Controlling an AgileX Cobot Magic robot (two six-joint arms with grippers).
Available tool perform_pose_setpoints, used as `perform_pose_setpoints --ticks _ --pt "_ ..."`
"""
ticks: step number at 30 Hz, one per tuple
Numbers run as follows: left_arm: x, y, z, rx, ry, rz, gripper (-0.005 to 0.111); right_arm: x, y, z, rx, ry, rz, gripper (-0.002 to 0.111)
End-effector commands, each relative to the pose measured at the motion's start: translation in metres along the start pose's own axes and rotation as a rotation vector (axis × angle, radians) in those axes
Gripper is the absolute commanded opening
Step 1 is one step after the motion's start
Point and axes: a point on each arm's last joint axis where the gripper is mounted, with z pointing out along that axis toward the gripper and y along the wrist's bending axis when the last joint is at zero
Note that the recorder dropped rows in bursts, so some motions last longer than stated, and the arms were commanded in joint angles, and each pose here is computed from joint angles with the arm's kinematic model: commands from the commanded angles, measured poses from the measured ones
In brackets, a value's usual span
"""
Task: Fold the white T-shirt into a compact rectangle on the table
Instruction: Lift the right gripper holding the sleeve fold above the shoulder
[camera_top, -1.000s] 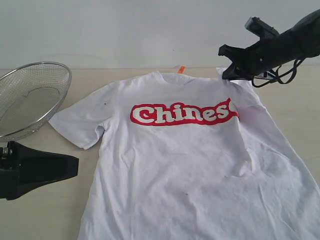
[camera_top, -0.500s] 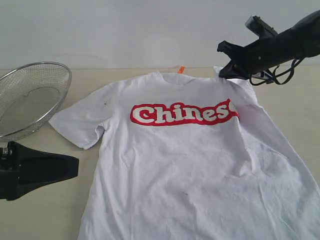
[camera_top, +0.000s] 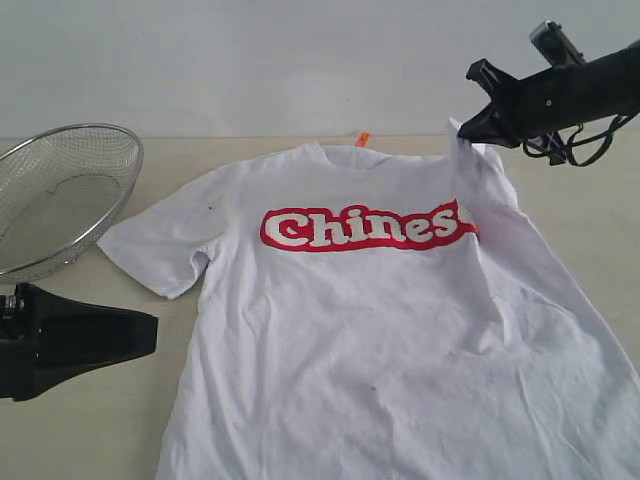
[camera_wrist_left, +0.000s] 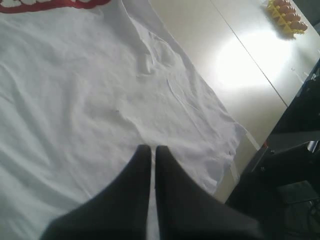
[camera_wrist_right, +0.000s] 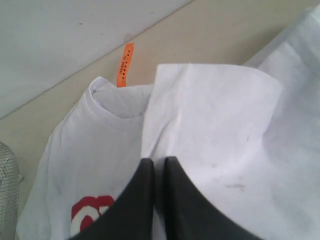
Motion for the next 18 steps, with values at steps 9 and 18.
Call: perform_pose_setpoints --ticks 9,18 --pt "0.0 0.0 0.001 0.007 0.009 -0.007 0.004 0.001 0.004 -0.005 -0.02 0.039 -0.08 0.0" --pt "0.0 0.0 0.001 0.005 0.008 -0.007 0.004 0.014 -0.013 0.012 -0.002 0.122 -0.064 0.0"
